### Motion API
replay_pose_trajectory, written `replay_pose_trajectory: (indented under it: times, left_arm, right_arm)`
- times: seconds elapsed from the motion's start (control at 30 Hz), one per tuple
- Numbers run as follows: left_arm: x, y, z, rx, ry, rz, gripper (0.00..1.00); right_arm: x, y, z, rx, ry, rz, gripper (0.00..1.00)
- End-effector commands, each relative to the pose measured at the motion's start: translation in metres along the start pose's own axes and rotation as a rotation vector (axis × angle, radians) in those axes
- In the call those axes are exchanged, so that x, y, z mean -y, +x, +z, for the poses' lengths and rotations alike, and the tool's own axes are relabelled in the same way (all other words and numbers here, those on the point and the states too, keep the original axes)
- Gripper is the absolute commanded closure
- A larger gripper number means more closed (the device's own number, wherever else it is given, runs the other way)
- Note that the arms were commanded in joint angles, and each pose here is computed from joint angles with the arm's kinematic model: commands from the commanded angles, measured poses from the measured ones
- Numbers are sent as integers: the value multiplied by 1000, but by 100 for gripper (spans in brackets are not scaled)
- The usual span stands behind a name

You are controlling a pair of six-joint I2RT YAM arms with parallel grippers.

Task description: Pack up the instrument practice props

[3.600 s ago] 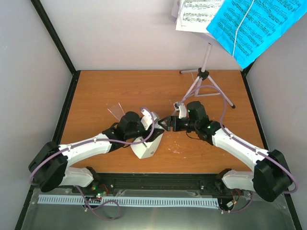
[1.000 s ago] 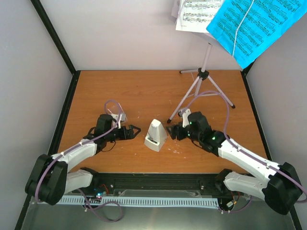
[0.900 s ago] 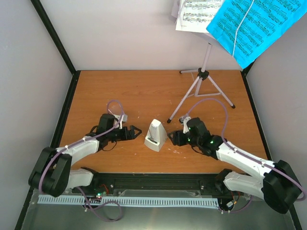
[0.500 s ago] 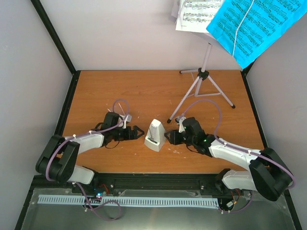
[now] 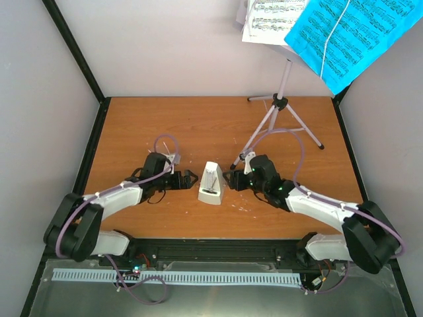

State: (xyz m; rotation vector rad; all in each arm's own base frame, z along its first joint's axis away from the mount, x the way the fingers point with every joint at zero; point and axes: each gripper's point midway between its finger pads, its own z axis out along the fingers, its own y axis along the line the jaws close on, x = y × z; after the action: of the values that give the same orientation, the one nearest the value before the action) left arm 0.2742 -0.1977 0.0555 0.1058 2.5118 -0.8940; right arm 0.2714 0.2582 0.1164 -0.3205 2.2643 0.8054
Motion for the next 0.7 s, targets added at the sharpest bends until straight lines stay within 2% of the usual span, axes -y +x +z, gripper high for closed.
replay_pose_trajectory:
  times: [0.0, 0.13, 0.27, 0.33, 0.47, 0.53, 0.67]
  left_arm:
    - [19, -46, -33, 173, -36, 18, 1]
    - [40, -100, -87, 344, -64, 73, 1]
    - [84, -144, -138, 403, 38, 162, 1]
    - [111, -158, -149, 361, 114, 226, 0]
    - [155, -170, -151, 236, 286, 305, 1]
    - [162, -165, -141, 186, 366, 340, 0]
    - [164, -140, -115, 71, 538, 361, 0]
  right_arm:
    - [2, -30, -26, 116, 60, -65, 31]
    - [0, -56, -53, 216, 86, -104, 20]
    - [-23, -85, -75, 317, 22, -204, 7]
    - [-46, -95, -84, 363, -74, -285, 1]
    - [-98, -97, -106, 442, -326, -491, 0]
    - [-109, -96, -111, 479, -378, -566, 0]
    - [-117, -83, -99, 471, -451, -693, 0]
